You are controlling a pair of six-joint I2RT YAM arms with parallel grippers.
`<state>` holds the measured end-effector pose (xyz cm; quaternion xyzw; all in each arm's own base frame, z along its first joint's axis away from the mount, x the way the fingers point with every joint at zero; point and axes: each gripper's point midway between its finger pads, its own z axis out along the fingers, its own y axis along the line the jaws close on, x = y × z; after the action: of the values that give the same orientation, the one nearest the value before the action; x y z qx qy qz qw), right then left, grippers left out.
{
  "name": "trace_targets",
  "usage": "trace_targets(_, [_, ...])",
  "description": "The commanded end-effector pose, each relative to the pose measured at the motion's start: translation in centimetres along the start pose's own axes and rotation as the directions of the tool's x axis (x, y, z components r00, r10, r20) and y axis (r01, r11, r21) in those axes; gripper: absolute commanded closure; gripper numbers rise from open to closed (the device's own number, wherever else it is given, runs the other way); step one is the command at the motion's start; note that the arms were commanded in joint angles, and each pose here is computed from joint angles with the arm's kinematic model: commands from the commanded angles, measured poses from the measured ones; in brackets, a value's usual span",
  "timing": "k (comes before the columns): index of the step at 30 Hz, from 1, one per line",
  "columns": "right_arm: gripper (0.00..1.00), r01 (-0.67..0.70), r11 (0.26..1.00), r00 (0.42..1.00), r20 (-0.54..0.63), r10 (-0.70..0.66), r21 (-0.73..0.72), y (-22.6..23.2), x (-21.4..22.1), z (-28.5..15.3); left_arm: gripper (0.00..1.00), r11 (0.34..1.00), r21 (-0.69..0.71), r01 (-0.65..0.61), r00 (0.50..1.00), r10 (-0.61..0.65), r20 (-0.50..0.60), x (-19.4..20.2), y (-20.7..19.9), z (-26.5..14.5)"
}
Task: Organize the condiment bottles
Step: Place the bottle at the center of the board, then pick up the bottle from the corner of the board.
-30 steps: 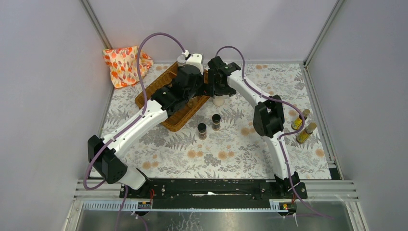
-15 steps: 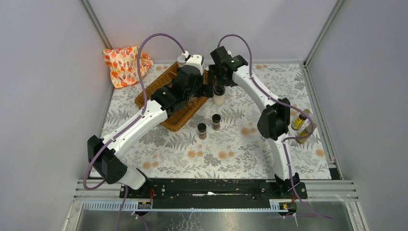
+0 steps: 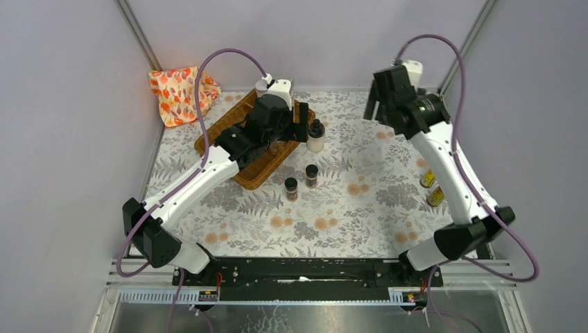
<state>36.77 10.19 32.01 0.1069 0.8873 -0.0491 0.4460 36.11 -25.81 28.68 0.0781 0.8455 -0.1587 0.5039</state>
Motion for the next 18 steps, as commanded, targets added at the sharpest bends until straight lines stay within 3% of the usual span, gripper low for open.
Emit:
trace_targets(1, [0.14,-0.093,0.98,0.995,-0.015,0.097,0.178,-6.8,2.5,0.1,0.01,0.999,0.034,0.001,1.0,0.0,-0.012,0.6,-0.9,0.1])
trace_targets(12, [0.16,-0.263,0.898,0.96,-0.001,0.281,0.353,-14.7,7.6,0.1,0.01,0.998,0.069,0.006,0.999,-0.004,-0.038,1.8,-1.5,0.7])
trace_targets(18, [0.18,-0.409,0.828,0.902,0.034,0.43,0.383,-17.9,9.1,1.2,0.01,0.997,0.073,-0.005,0.999,0.008,-0.04,2.1,-1.5,0.8])
